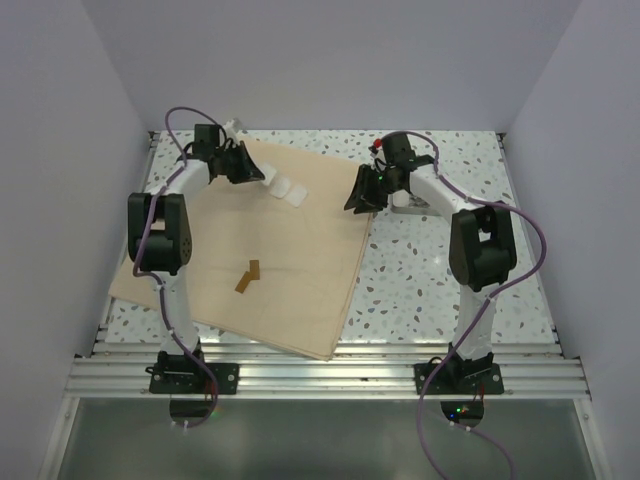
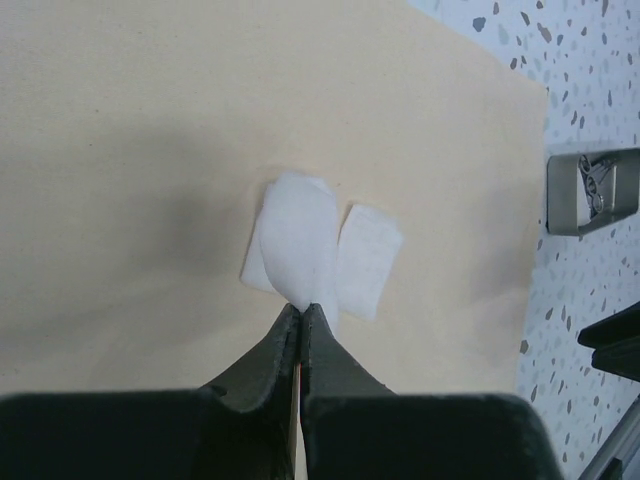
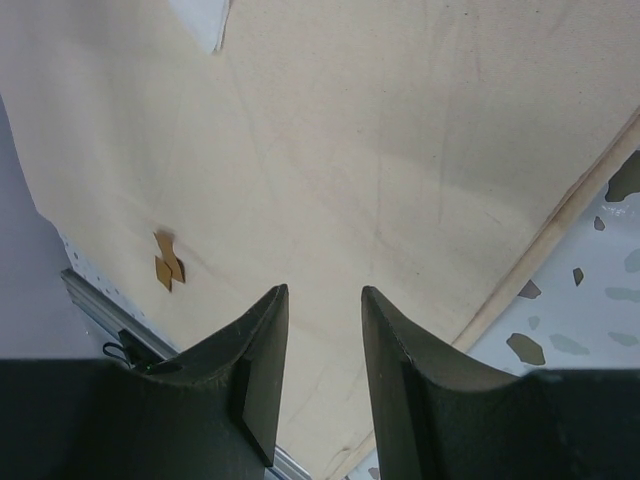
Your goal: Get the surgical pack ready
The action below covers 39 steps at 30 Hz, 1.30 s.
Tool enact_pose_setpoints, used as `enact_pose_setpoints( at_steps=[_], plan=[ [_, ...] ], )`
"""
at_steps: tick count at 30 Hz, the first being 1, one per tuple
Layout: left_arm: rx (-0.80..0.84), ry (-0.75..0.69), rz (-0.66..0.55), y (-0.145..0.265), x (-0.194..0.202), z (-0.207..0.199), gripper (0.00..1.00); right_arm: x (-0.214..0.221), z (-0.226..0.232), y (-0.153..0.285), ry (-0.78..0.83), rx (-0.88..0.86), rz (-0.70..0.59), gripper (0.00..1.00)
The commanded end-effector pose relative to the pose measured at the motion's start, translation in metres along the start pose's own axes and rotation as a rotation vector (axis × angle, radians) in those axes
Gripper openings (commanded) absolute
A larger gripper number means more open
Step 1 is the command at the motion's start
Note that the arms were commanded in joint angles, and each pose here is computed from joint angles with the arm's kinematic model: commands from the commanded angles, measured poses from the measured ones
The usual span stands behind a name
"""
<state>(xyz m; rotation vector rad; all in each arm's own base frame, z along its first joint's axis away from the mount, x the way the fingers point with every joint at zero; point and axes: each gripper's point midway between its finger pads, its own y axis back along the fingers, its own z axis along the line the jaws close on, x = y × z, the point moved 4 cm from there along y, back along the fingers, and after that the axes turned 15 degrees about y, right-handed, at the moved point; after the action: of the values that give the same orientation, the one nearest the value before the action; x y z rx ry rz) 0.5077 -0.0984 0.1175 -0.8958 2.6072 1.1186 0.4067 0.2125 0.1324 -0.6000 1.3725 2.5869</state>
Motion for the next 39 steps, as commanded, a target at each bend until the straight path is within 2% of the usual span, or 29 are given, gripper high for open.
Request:
enact_pose_setpoints(
  at_steps=[1, 12, 39],
  plan=[
    [0.105, -0.02, -0.03, 0.007, -0.007, -0.023, 0.01, -0.012, 0.016, 0.018, 0.025, -0.037, -0.065, 0.39],
    [0.141, -0.019, 0.02, -0.028, 0.003, -0.026, 0.01, -0.012, 0.016, 0.017, 0.019, -0.035, -0.062, 0.39],
    [0.055, 0.029, 0.064, -0.054, 0.024, 0.007, 0.06, -0.011, 0.013, 0.012, 0.017, -0.033, -0.05, 0.39]
  ],
)
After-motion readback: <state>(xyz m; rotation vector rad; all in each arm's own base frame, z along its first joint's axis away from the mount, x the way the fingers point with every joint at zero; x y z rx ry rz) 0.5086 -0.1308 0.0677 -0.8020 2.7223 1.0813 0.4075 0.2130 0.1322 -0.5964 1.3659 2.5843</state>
